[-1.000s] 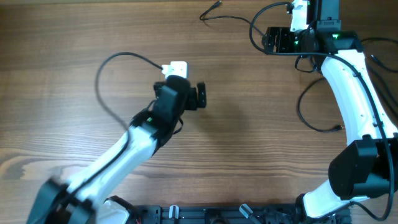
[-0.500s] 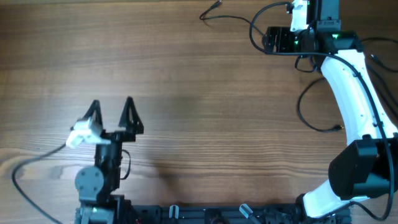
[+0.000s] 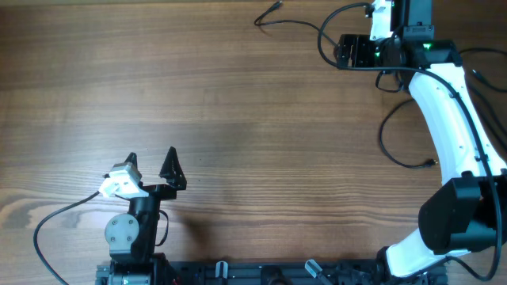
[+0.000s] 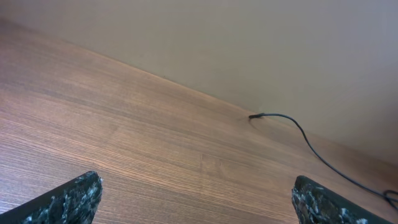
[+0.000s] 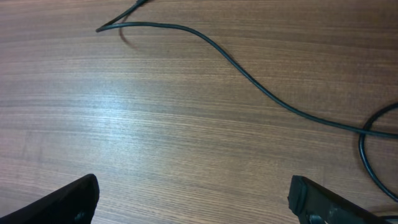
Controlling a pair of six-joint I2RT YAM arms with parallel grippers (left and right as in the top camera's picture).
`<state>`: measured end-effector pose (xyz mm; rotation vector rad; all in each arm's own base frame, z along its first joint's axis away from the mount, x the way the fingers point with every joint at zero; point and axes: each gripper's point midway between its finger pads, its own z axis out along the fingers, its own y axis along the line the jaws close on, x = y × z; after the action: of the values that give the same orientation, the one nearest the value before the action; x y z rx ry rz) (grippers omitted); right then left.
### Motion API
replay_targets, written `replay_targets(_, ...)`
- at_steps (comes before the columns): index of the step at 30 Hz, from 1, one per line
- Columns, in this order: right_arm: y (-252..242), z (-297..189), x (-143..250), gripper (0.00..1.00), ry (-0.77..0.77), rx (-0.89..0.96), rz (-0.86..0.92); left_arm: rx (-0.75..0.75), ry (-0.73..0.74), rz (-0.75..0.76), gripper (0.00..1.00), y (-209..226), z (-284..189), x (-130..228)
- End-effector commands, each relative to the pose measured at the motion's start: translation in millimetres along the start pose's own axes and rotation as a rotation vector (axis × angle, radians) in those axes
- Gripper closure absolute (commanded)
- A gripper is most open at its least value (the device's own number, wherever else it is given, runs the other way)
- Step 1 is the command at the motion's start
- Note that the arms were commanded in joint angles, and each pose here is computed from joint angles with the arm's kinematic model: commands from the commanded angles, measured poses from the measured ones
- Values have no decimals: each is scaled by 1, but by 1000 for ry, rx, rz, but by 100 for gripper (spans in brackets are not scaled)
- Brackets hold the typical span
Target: Untangle cables
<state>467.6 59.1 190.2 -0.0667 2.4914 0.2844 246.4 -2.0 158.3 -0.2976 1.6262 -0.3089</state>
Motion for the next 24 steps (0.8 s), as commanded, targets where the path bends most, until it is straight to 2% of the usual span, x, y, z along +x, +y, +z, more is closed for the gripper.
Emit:
replay_targets(1, 0, -6, -1, 0, -12, 7, 11, 3, 0, 16, 0, 1, 0, 1)
replay_targets(24, -3, -14, -9, 0, -48, 32, 2, 2, 1, 15, 0, 1, 0, 1)
